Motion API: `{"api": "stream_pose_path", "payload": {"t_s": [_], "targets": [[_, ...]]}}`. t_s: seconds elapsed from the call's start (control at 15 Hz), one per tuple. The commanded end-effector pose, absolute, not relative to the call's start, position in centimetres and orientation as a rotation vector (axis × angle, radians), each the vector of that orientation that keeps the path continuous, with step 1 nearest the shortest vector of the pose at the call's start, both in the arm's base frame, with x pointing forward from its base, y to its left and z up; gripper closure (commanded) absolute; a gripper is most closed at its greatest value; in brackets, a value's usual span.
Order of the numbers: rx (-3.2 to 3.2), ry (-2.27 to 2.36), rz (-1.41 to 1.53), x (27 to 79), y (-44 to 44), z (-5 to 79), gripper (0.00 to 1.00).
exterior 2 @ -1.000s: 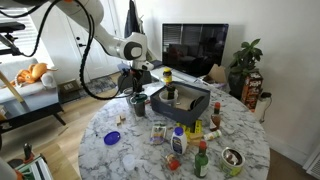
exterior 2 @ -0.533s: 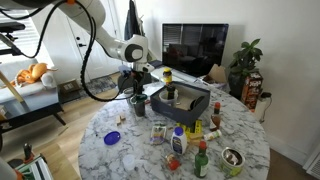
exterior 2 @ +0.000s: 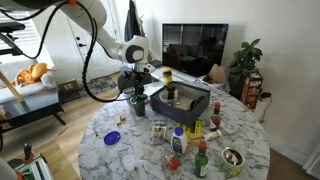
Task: Put the toy car on the table then put the blue lid on the green one
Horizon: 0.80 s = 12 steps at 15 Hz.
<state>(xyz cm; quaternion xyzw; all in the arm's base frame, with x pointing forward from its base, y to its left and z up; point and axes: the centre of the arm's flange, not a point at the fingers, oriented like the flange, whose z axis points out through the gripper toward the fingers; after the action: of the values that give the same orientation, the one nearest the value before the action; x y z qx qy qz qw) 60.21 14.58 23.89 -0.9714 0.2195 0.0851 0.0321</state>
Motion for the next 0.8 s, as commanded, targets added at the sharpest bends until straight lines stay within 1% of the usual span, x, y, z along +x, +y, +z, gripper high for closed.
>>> {"api": "stream_pose_path", "payload": {"t_s": [0.0, 0.07, 0.2, 0.33, 0.47, 0.67, 0.73], "targets": [[-2.999, 0.682, 0.219, 60.55, 14.55, 23.14, 0.41], [-3.001, 0.688, 0.211, 60.64, 14.5, 23.11, 0.42], [-3.002, 0.693, 0.202, 60.74, 14.35, 23.07, 0.38], [-3.0, 0.697, 0.192, 60.85, 14.21, 23.04, 0.39], [-2.999, 0.697, 0.183, 60.98, 14.2, 23.0, 0.42], [-2.996, 0.696, 0.176, 61.06, 14.26, 22.97, 0.51], [-2.994, 0.696, 0.174, 61.08, 14.29, 22.97, 0.52]]}}
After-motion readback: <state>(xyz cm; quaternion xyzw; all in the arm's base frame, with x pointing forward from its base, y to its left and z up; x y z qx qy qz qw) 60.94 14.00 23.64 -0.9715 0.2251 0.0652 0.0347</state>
